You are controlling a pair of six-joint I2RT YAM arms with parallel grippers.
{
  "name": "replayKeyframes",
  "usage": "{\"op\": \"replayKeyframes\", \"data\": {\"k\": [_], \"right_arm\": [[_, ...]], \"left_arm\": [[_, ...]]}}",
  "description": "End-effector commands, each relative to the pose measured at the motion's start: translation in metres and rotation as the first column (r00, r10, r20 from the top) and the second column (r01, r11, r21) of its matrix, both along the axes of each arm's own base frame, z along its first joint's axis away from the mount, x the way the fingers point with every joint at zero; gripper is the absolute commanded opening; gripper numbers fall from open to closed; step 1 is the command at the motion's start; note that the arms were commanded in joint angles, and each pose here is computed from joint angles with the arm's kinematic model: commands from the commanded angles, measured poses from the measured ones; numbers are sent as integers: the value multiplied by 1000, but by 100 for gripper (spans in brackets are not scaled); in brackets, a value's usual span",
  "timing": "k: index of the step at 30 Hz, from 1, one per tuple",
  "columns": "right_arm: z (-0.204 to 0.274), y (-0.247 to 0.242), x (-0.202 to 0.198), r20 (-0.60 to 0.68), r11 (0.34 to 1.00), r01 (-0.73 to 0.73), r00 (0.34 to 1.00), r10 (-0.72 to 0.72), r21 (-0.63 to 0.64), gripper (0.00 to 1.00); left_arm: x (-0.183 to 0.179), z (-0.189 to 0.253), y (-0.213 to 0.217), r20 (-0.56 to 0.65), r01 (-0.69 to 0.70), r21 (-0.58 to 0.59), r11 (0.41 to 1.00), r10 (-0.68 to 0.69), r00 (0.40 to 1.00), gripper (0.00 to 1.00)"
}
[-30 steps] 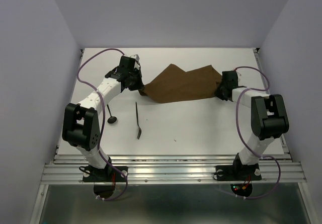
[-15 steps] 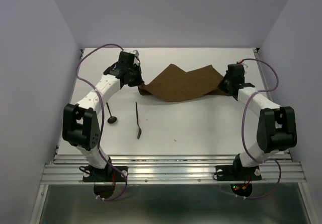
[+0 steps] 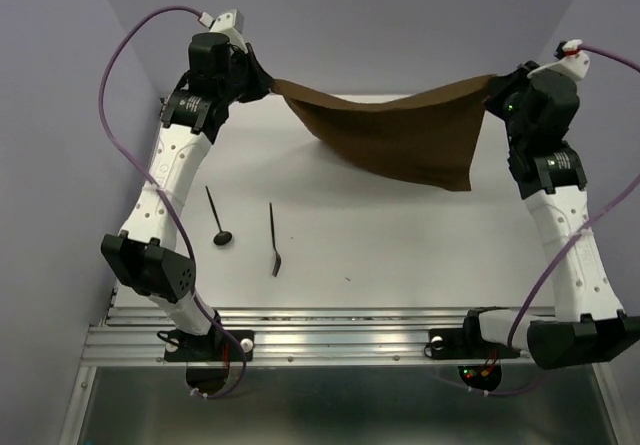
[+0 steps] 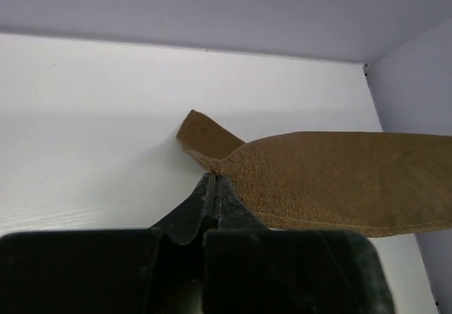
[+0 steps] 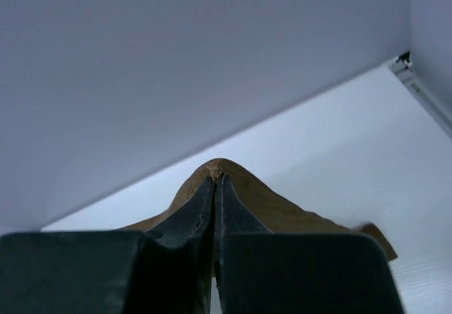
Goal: Fold the napkin into a case and place the utensils inside
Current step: Flatten out the crumpled napkin at the center of the board.
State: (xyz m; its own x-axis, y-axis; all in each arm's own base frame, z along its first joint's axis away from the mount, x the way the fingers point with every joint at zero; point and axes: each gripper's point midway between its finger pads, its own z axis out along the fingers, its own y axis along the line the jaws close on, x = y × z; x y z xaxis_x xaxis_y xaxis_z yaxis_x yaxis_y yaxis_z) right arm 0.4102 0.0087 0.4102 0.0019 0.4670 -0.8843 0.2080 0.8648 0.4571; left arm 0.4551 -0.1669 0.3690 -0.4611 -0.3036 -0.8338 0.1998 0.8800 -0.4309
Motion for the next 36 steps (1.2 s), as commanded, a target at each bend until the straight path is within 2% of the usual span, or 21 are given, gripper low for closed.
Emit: {"op": "replayKeyframes", "data": {"k": [1,3,10,18,21,24,27,30,31,33,34,36], "right_arm": [[76,-18,-52,158,998,61,986,-57,-26,1],[103,-19,-71,221,998,61,974,-54,-24,1],[168,-19,-144,381,999,30,924,-21,-17,1],[213,-19,-222,527,1000,-10,850,8,2,1],[219,-18,-238,557,999,-29,831,11,22,1],[215,-21,-241,553,999,-20,833,-6,42,1],[201,-30,-232,512,998,38,856,-63,59,1],[178,-41,-211,445,992,109,887,-124,59,1],[162,-42,-197,400,991,126,907,-136,49,1],[138,-47,-173,331,985,168,928,-170,35,1],[127,-48,-162,300,983,183,936,-183,28,1],[86,-50,-130,200,977,212,958,-207,-2,1]], "left_arm": [[-37,94,8,219,20,-71,997,-4,976,0],[-48,115,12,275,18,-97,995,9,961,0],[-127,187,28,480,74,-154,985,9,877,0],[-222,243,51,639,127,-203,971,33,768,0],[-242,253,55,667,149,-215,965,33,744,0],[-246,254,55,670,155,-222,963,35,741,0],[-229,238,52,632,140,-230,963,39,774,0],[-196,202,42,549,122,-234,964,28,836,0],[-178,177,36,494,113,-231,966,16,870,0],[-159,152,25,443,131,-237,963,-13,896,0],[-145,121,20,380,119,-236,964,-21,925,0],[-125,91,9,324,130,-243,961,-46,945,0]]}}
